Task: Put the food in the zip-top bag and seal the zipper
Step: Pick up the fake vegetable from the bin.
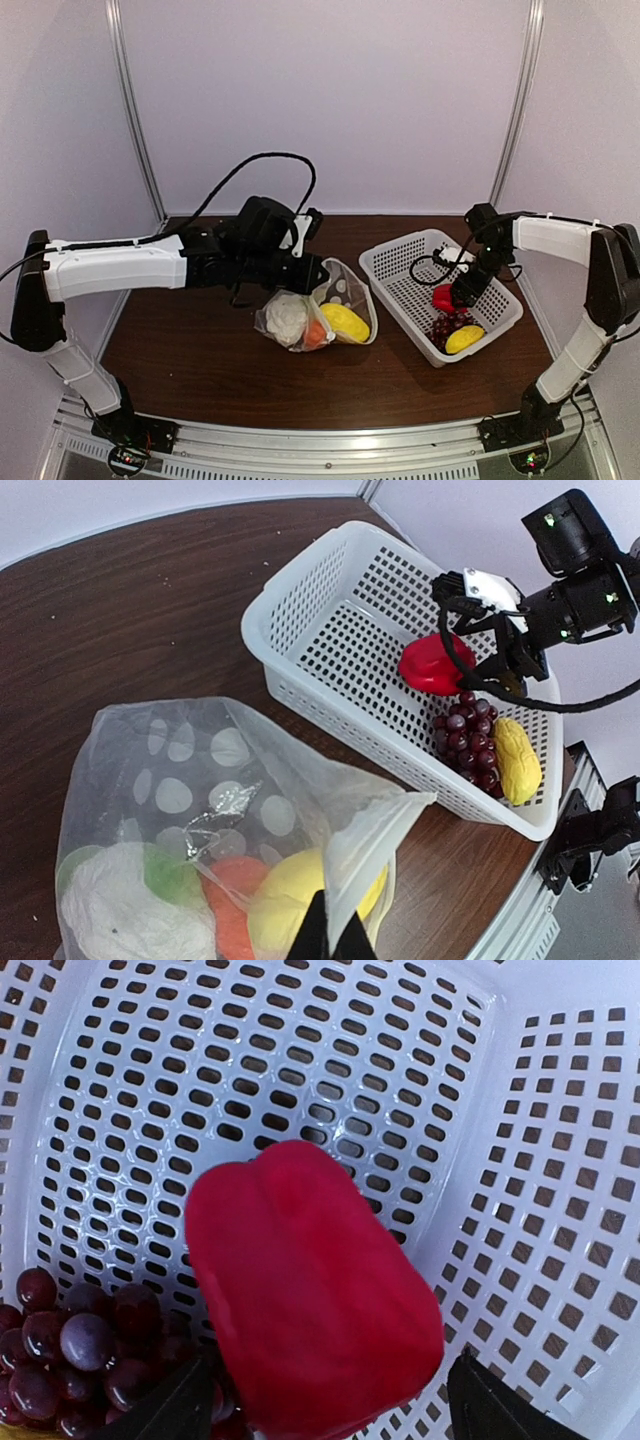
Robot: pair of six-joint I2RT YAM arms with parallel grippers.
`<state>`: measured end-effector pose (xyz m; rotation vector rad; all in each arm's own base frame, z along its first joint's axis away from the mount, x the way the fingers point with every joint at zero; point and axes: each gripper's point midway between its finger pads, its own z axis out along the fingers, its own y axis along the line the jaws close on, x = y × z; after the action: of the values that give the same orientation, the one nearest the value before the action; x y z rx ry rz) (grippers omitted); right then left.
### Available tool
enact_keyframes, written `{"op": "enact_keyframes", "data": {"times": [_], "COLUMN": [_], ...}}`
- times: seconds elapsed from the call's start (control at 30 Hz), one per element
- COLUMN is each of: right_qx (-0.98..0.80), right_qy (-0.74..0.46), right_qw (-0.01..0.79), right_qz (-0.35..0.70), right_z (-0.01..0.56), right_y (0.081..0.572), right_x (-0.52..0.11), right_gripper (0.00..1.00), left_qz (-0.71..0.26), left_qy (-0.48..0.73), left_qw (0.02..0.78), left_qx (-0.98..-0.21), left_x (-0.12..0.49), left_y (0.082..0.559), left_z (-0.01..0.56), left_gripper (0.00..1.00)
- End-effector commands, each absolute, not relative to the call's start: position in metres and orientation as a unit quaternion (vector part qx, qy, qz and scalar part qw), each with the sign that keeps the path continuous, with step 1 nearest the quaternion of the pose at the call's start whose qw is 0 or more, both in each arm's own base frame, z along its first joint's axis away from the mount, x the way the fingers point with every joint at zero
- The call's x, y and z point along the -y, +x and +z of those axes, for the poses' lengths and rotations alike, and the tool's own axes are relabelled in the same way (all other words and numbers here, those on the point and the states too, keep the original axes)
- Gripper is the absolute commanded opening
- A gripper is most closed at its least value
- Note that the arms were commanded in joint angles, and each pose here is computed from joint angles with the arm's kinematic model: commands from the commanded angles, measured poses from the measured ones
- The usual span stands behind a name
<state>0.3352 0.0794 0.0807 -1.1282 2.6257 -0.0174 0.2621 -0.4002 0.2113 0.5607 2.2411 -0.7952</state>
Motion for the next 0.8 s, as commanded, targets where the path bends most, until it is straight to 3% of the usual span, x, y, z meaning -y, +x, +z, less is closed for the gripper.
{"op": "enact_keyframes", "data": {"times": [0.0, 0.27, 0.4, 0.57, 0.77], "right_qx": [-0.917, -0.922, -0.920, -0.915, -0.862], "right_qy": [-0.376, -0.361, -0.359, -0.349, -0.372], "right_qw": [0.135, 0.128, 0.133, 0.183, 0.285], "right_qz": [0.008, 0.048, 0.079, 0.086, 0.193], "right_z": [0.074, 0.060, 0.063, 0.107, 0.197], "right_y": [0.341, 0.353, 0.351, 0.346, 0.310], "right_x": [-0.081, -0.088, -0.099, -0.103, -0.147], "right_gripper": [0.81, 0.81, 0.67, 0.53, 0.49], "left_qz": [-0.325, -0.326, -0.327, -0.334, -0.339], "left_qy": [0.219, 0.219, 0.220, 0.225, 0.226], "left_qw": [0.353, 0.353, 0.354, 0.356, 0.361], "left_qx": [-0.850, -0.849, -0.848, -0.843, -0.839], "left_x": [0.402, 0.402, 0.402, 0.403, 0.408], "left_y": [0.260, 0.259, 0.259, 0.257, 0.260], "left_z": [0.222, 0.221, 0.222, 0.228, 0.235], "left_gripper": [0.00, 0.00, 0.00, 0.00, 0.00]}}
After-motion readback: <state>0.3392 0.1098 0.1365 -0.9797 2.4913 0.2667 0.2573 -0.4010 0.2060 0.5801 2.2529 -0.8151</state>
